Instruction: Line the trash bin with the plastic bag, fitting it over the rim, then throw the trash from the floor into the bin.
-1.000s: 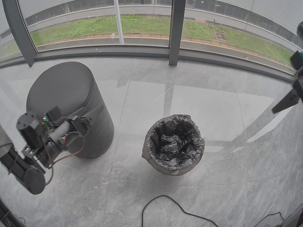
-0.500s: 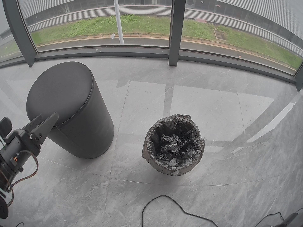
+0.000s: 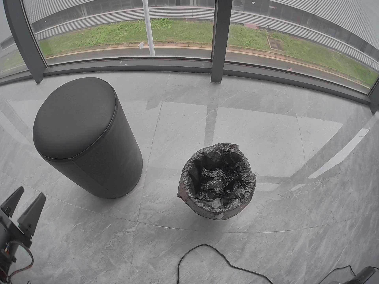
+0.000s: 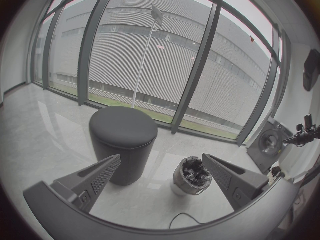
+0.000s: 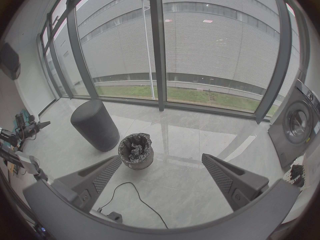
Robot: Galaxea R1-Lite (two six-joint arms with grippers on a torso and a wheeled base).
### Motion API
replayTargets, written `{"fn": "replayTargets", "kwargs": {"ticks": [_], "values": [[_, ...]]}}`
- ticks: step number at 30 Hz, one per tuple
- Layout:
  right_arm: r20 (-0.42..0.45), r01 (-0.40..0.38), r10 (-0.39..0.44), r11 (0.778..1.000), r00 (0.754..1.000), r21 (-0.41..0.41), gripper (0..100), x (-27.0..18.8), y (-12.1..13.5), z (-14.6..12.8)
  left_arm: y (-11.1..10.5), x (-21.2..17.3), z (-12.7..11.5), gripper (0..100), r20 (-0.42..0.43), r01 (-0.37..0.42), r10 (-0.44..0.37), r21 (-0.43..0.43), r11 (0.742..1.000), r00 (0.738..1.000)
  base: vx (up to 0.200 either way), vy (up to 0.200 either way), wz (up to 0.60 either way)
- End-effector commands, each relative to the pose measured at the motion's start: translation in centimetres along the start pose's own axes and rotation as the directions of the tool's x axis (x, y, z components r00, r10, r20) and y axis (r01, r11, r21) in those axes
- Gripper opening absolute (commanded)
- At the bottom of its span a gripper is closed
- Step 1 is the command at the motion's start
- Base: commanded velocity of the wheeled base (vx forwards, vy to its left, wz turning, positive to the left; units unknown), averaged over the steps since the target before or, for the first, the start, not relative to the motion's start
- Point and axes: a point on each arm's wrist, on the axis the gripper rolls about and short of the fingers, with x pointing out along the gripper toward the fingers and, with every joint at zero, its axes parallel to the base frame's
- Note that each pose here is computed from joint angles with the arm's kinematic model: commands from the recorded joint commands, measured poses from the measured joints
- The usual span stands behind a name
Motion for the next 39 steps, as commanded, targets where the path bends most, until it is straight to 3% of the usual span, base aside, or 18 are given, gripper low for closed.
{"fn": "replayTargets", "kwargs": {"ticks": [1, 4, 7, 9, 11, 14, 17, 18, 19, 21, 23, 26, 28, 29, 32, 34, 35, 39], "values": [[0.282, 0.086, -0.119, 0.988, 0.952, 0.127, 100, 2.38, 0.25, -16.47, 0.87, -8.32, -7.95, 100, 0.005, -0.285, 0.289, 0.193, 0.939, 0.957, 0.000, 0.000, 0.00], [0.282, 0.042, -0.052, 0.998, 0.958, 0.040, 100, 2.42, 0.40, -16.55, 0.83, -8.22, -8.62, 100, -0.057, -0.185, 0.205, 0.253, 0.950, 0.977, 0.000, 0.000, 0.00], [0.284, 0.056, -0.072, 0.996, 0.956, 0.065, 100, 2.42, 0.36, -16.54, 0.84, -8.19, -8.60, 100, -0.048, -0.187, 0.205, 0.246, 0.951, 0.978, 0.000, 0.000, 0.00], [0.279, 0.142, -0.202, 0.965, 0.939, 0.222, 100, 2.33, 0.07, -16.46, 0.86, -8.19, -8.61, 100, -0.038, -0.199, 0.213, 0.232, 0.952, 0.976, 0.000, 0.000, 0.00], [0.256, 0.218, -0.290, 0.937, 0.922, 0.274, 100, 2.31, -0.12, -16.63, 0.89, -8.16, -8.63, 100, -0.030, -0.206, 0.218, 0.226, 0.952, 0.976, 0.000, 0.000, 0.00], [0.241, 0.243, -0.325, 0.918, 0.914, 0.314, 100, 2.28, -0.20, -16.72, 0.97, -8.14, -8.68, 100, -0.022, -0.236, 0.247, 0.224, 0.946, 0.969, 0.000, 0.000, 0.00], [0.242, 0.212, -0.283, 0.936, 0.928, 0.281, 100, 2.27, -0.10, -16.65, 0.98, -8.13, -8.64, 100, -0.010, -0.243, 0.252, 0.225, 0.944, 0.968, 0.000, 0.000, 0.00], [0.249, 0.112, -0.145, 0.983, 0.958, 0.142, 100, 2.29, 0.21, -16.57, 0.96, -8.13, -8.58, 100, -0.004, -0.243, 0.250, 0.226, 0.943, 0.968, 0.000, 0.000, 0.00], [0.243, 0.067, -0.081, 0.996, 0.967, 0.064, 100, 2.33, 0.36, -16.65, 0.96, -8.13, -8.58, 100, -0.004, -0.243, 0.250, 0.225, 0.944, 0.968, 0.000, 0.000, 0.00], [0.224, 0.021, -0.010, 0.999, 0.975, -0.046, 100, 2.42, 0.50, -16.68, 0.96, -8.13, -8.56, 100, -0.002, -0.243, 0.250, 0.225, 0.944, 0.968, 0.000, 0.000, 0.00], [0.220, 0.025, -0.006, 0.996, 0.976, -0.085, 100, 2.45, 0.50, -16.73, 0.96, -8.13, -8.56, 100, -0.002, -0.243, 0.250, 0.225, 0.944, 0.968, 0.000, 0.000, 0.00], [0.237, 0.026, -0.029, 1.000, 0.971, 0.015, 100, 2.36, 0.47, -16.70, 0.96, -8.13, -8.56, 100, -0.002, -0.245, 0.251, 0.223, 0.944, 0.968, 0.000, 0.000, 0.00], [0.241, 0.090, -0.148, 0.967, 0.959, 0.237, 100, 2.30, 0.20, -16.61, 0.96, -8.13, -8.56, 100, -0.002, -0.243, 0.250, 0.225, 0.944, 0.968, 0.000, 0.000, 0.00], [0.231, 0.140, -0.208, 0.950, 0.950, 0.280, 100, 2.28, 0.07, -16.67, 0.96, -8.13, -8.56, 100, -0.002, -0.244, 0.251, 0.225, 0.943, 0.968, 0.000, 0.000, 0.00], [0.228, 0.161, -0.211, 0.962, 0.951, 0.220, 100, 2.28, 0.06, -16.63, 0.96, -8.13, -8.56, 100, -0.002, -0.243, 0.250, 0.226, 0.943, 0.968, 0.000, 0.000, 0.00], [0.227, 0.151, -0.166, 0.985, 0.960, 0.083, 100, 2.31, 0.16, -16.63, 0.96, -8.13, -8.56, 100, -0.002, -0.243, 0.250, 0.228, 0.943, 0.968, 0.000, 0.000, 0.00], [0.216, 0.126, -0.110, 0.990, 0.970, -0.061, 100, 2.63, 0.24, -17.08, 0.96, -8.13, -8.56, 100, -0.002, -0.243, 0.250, 0.228, 0.943, 0.968, 0.000, 0.000, 0.00], [0.204, 0.105, -0.106, 0.994, 0.973, 0.018, 100, 2.70, 0.24, -17.16, 0.96, -8.13, -8.56, 100, -0.003, -0.241, 0.248, 0.226, 0.944, 0.969, 0.000, 0.000, 0.00]]}}
